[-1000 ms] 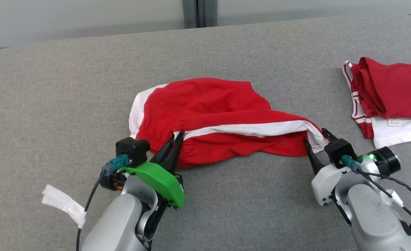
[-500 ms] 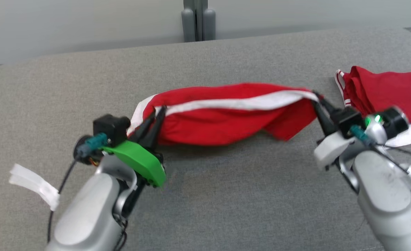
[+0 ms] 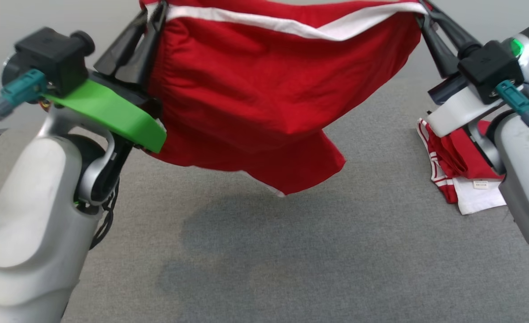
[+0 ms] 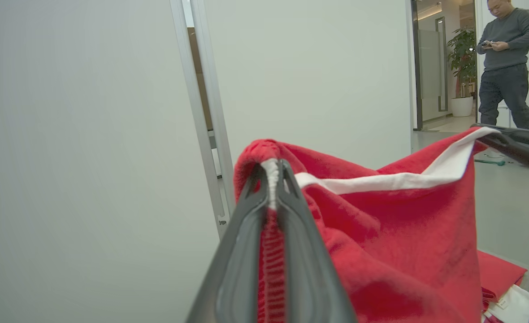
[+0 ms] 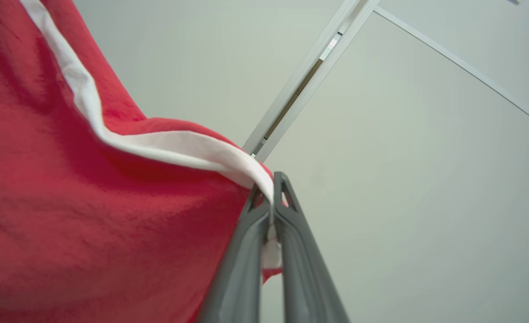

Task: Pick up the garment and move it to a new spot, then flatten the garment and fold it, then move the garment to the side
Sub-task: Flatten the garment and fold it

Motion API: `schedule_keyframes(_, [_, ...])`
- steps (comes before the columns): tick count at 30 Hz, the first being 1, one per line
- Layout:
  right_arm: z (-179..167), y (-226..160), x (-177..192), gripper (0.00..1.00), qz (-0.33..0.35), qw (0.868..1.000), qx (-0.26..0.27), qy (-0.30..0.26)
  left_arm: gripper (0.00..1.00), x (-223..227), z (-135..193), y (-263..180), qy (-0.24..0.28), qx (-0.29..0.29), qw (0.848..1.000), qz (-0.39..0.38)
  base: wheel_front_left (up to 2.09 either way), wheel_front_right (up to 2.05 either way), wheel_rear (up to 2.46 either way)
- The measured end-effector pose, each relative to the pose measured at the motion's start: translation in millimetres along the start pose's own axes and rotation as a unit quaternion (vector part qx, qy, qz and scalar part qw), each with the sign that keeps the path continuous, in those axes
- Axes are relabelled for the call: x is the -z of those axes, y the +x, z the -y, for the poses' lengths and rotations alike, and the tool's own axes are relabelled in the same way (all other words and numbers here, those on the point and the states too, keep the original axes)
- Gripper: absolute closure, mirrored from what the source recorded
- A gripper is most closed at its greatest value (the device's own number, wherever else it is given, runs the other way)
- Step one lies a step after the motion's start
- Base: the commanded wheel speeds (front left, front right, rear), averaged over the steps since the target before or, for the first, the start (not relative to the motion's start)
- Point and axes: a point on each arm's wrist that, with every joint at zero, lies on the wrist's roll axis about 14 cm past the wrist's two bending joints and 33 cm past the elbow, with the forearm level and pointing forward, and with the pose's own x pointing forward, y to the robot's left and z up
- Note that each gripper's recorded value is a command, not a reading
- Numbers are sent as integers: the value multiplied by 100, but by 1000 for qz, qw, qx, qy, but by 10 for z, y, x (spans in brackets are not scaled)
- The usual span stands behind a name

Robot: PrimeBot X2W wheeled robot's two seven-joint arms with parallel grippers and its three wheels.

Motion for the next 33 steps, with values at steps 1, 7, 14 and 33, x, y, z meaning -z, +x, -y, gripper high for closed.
schedule_keyframes(1, [39, -3, -104, 100, 7, 1000, 3, -3, 100, -107, 10, -6, 3, 1, 1000, 10, 0, 0, 0])
schedule_keyframes(7, [77, -89, -381, 100, 18, 1000, 11, 0, 100, -378, -4, -92, 13, -3, 999, 35, 0, 0, 0])
schedule_keyframes(14, [-69, -107, -124, 100, -40, 999, -9, 23, 100, -92, -118, -106, -23, -12, 1000, -9, 0, 0, 0])
schedule_keyframes(33, [303, 1561, 974, 100, -74, 997, 8, -23, 100, 791, -1498, 1311, 9, -88, 996, -16, 0, 0, 0])
